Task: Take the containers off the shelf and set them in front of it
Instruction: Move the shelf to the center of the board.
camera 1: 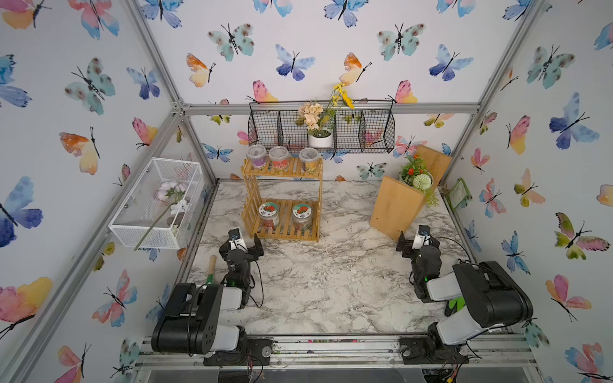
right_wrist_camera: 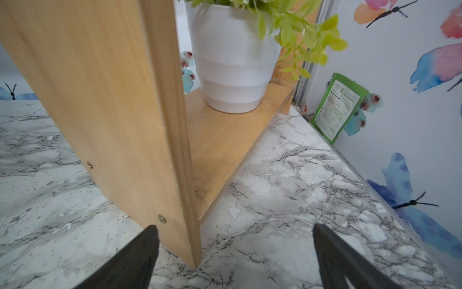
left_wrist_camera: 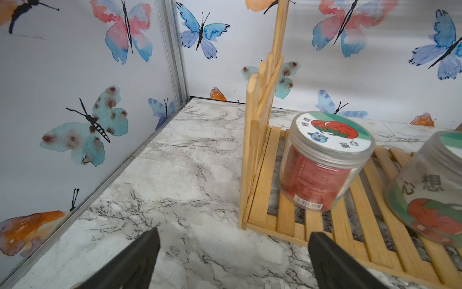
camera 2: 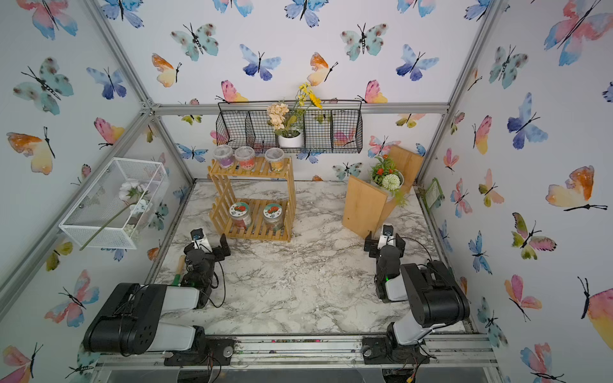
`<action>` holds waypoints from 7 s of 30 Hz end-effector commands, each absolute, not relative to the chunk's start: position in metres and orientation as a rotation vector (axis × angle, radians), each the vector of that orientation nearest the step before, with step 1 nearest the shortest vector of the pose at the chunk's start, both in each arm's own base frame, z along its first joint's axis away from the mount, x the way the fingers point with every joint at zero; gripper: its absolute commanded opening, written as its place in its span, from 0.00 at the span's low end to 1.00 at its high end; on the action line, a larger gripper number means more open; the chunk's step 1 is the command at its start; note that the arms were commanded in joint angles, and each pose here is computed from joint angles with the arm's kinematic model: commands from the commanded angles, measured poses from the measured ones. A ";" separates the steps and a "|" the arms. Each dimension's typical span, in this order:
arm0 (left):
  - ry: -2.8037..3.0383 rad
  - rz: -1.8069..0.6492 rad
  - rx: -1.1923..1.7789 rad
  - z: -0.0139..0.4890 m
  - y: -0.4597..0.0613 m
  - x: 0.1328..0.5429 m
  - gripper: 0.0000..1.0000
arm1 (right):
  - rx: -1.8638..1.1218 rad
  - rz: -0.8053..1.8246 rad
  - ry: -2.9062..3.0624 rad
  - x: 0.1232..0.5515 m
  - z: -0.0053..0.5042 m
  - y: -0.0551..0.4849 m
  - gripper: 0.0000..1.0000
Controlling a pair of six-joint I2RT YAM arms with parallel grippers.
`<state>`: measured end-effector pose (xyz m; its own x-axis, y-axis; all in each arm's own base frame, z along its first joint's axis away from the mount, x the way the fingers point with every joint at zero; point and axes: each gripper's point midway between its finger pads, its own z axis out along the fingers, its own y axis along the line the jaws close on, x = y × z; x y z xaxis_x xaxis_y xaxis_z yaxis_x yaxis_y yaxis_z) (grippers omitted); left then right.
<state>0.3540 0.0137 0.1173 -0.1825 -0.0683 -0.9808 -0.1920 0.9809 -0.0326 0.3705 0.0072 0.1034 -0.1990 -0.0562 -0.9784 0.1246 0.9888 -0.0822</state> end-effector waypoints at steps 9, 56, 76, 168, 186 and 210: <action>1.740 0.132 -0.204 0.120 0.017 0.355 0.99 | 0.041 -0.149 1.752 0.373 0.108 0.010 0.98; 1.954 -0.003 -0.071 0.197 -0.008 0.371 0.95 | -0.201 0.079 1.965 0.356 0.197 0.098 0.98; 2.164 -0.071 -0.073 0.210 0.005 0.401 0.93 | -0.476 0.563 2.115 0.360 0.229 0.307 0.98; 2.436 -0.264 0.131 0.136 -0.075 0.434 0.41 | -0.253 0.229 2.485 0.405 0.131 0.317 0.26; 2.471 -0.266 0.272 0.130 -0.138 0.394 0.38 | -0.195 0.061 2.494 0.387 0.129 0.232 0.26; 2.496 -0.209 0.296 0.121 -0.140 0.376 0.36 | -0.185 0.078 2.488 0.364 0.132 0.210 0.27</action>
